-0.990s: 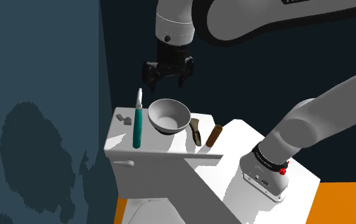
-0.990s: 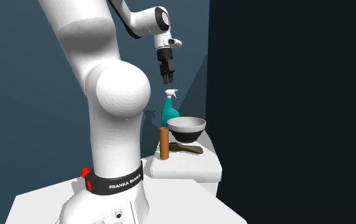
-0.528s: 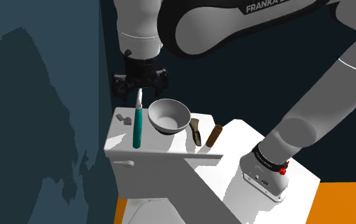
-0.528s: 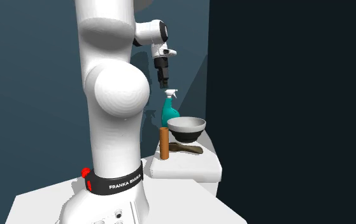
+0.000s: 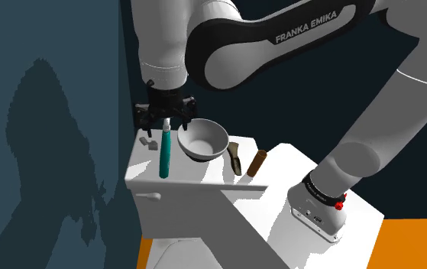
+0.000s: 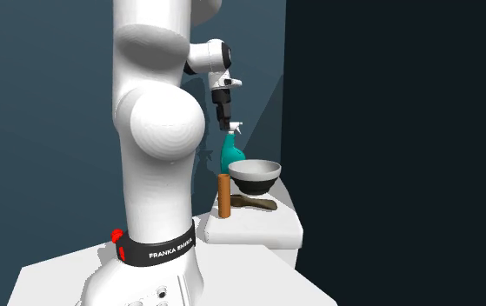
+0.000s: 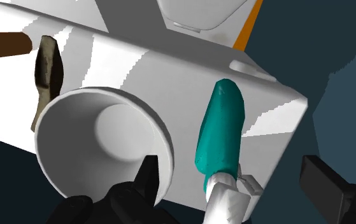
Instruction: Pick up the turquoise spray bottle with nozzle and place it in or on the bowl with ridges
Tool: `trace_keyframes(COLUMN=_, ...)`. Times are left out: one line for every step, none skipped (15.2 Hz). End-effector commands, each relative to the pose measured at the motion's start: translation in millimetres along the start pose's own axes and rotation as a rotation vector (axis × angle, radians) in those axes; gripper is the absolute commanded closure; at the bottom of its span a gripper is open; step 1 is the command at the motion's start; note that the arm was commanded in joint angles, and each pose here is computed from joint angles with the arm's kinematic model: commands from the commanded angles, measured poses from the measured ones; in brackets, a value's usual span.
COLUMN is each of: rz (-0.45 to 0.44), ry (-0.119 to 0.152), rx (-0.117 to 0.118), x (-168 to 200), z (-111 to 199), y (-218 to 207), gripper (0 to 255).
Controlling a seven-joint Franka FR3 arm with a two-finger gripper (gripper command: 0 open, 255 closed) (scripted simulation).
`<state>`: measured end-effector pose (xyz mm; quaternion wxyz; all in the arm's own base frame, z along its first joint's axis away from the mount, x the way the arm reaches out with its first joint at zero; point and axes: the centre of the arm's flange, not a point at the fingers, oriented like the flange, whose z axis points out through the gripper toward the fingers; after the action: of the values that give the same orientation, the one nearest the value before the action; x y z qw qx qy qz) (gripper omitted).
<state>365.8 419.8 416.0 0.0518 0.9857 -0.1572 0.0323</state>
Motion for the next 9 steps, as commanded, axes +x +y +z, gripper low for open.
trace_keyframes(rz=0.0, ry=0.0, rx=0.0, x=-0.9, z=3.5, y=-0.4, gripper=0)
trace_keyframes(rz=0.0, ry=0.0, rx=0.0, x=-0.9, z=3.5, y=-0.4, gripper=0)
trace_keyframes(rz=0.0, ry=0.0, rx=0.0, x=-0.9, z=3.5, y=-0.4, gripper=0)
trace_keyframes(rz=0.0, ry=0.0, rx=0.0, x=-0.9, z=3.5, y=-0.4, gripper=0)
trace_keyframes(rz=0.0, ry=0.0, rx=0.0, x=-0.9, z=3.5, y=-0.4, gripper=0)
trace_keyframes(rz=0.0, ry=0.0, rx=0.0, x=-0.9, z=3.5, y=-0.4, gripper=0)
trace_keyframes(rz=0.0, ry=0.0, rx=0.0, x=-0.9, z=3.4, y=-0.4, gripper=0)
trace_keyframes(rz=0.0, ry=0.0, rx=0.0, x=-0.9, z=3.4, y=-0.4, gripper=255)
trace_keyframes(rz=0.0, ry=0.0, rx=0.0, x=-0.9, z=3.4, y=-0.4, gripper=255)
